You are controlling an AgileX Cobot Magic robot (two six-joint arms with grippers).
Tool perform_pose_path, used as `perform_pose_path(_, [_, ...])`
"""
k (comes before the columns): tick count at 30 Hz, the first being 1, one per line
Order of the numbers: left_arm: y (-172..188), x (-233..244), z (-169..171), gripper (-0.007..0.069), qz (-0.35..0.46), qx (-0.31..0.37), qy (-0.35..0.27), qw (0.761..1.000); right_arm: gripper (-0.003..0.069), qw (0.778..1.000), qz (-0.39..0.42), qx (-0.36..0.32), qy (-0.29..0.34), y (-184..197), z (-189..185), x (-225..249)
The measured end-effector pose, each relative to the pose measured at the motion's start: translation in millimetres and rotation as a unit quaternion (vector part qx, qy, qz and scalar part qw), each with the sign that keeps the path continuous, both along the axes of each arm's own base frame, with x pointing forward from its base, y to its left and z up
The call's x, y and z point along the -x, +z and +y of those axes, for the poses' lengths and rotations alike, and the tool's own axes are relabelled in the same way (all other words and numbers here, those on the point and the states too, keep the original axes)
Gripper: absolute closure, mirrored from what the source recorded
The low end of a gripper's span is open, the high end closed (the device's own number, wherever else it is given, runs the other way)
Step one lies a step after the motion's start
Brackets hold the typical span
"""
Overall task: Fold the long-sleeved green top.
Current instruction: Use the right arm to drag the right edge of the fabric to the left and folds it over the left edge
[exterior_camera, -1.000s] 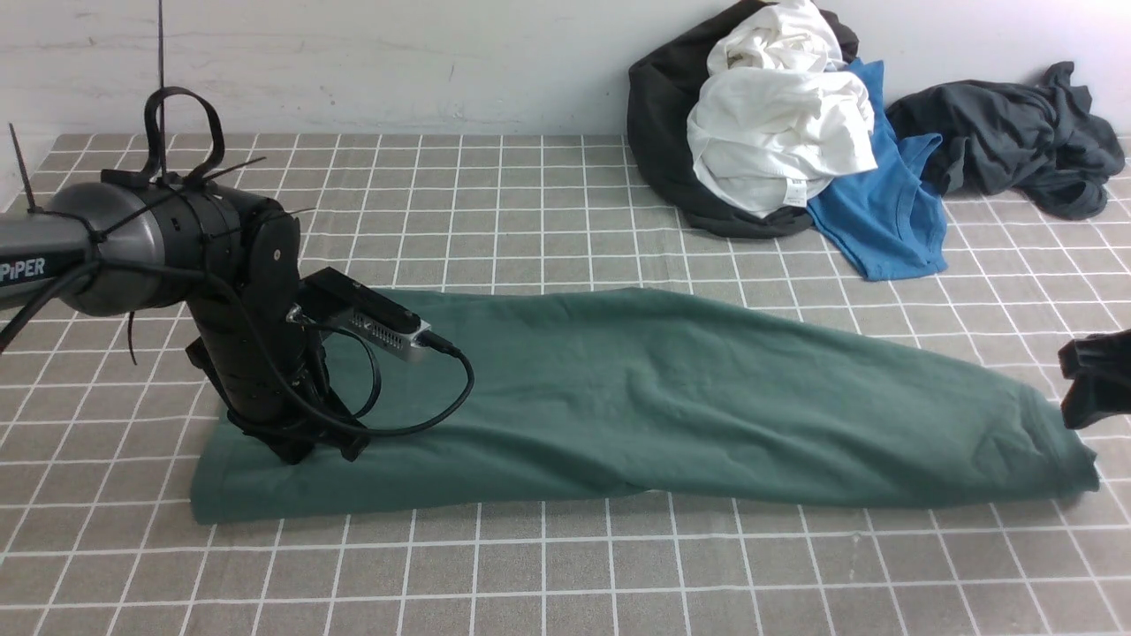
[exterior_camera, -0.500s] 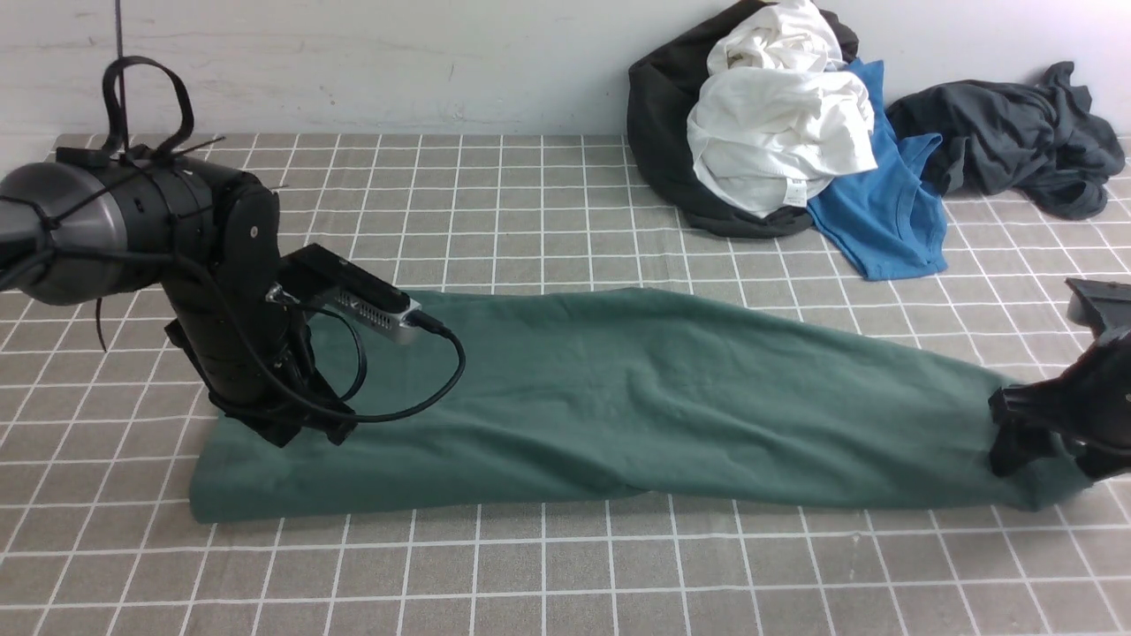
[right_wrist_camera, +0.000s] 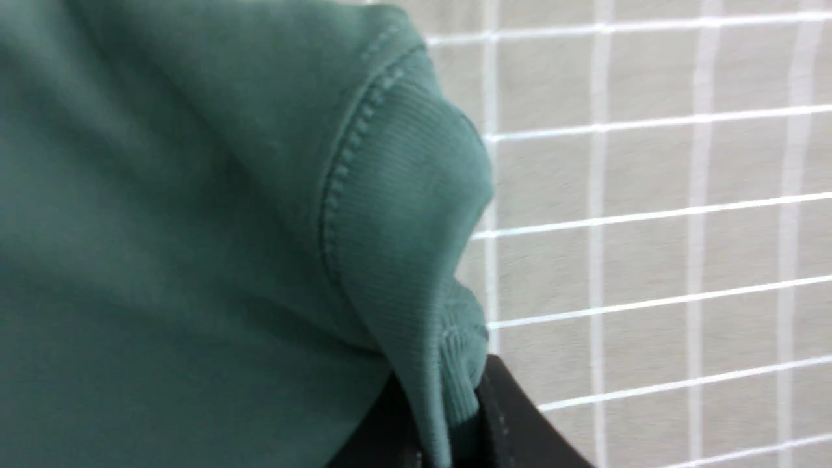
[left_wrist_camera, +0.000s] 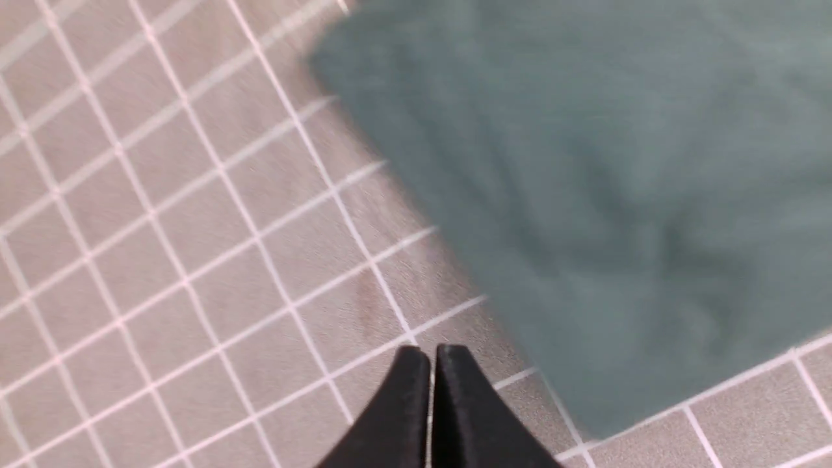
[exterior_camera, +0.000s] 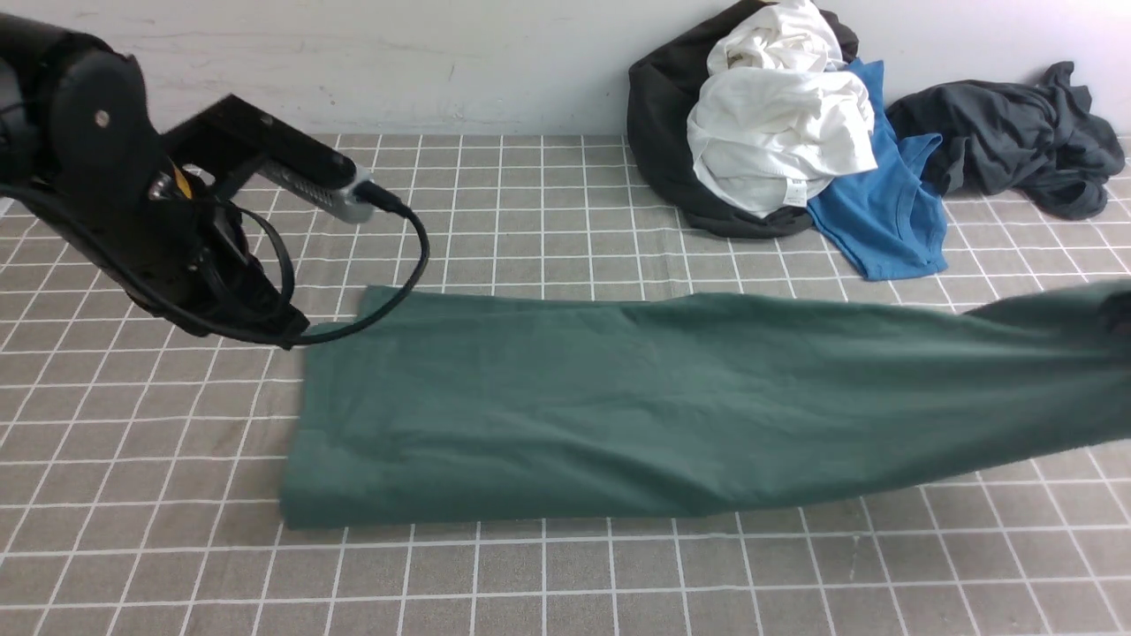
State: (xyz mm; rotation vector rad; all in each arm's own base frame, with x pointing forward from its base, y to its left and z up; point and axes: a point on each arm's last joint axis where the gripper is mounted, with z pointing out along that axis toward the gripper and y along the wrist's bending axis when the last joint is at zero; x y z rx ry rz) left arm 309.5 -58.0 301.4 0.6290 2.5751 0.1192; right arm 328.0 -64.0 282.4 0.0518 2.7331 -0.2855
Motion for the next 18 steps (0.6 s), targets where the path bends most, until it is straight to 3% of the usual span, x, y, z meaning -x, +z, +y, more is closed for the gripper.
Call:
perform_pose_path(3, [19.5, 11.6, 2.5, 0.0632, -0.031, 0.006, 0.0, 1.0, 0.0615, 0.997, -0.079, 0.012, 0.014, 60.6, 14.9, 13.7])
perform_pose_path(4, [21.6, 13.0, 2.7, 0.0632, -0.034, 0.007, 0.0, 0.999, 0.0615, 0.996, -0.086, 0.01, 0.019, 65.5, 17.0, 14.7])
perform_pose_path(6, [34.1, 21.7, 4.5, 0.0632, -0.055, 0.011, 0.0, 0.998, 0.0615, 0.985, -0.139, -0.024, 0.103, 108.6, 64.6, 16.8])
perform_pose_path(8, [39.5, 25.9, 5.4, 0.0632, -0.063, 0.013, 0.0, 0.998, 0.0615, 0.978, -0.148, -0.046, 0.142, 116.9, 88.1, 16.2])
perform_pose_path(9, [45.0, 30.5, 6.2, 0.0632, -0.071, 0.015, 0.0, 0.997, 0.0615, 0.968, -0.151, -0.069, 0.19, 122.0, 120.6, 14.3])
perform_pose_path(13, [59.5, 45.8, 9.5, 0.0632, -0.087, 0.019, 0.001, 0.996, 0.0615, 0.942, -0.124, -0.105, 0.292, 106.1, 203.6, 5.0])
perform_pose_path(17, [76.2, 64.0, 13.4, 0.0632, -0.11, 0.024, 0.002, 0.994, 0.0615, 0.926, -0.085, -0.122, 0.346, 64.6, 276.3, -8.5])
perform_pose_path(18, [77.9, 65.8, 13.8, 0.0632, -0.113, 0.025, 0.002, 0.993, 0.0615, 0.925, -0.083, -0.124, 0.348, 62.2, 276.6, -8.6])
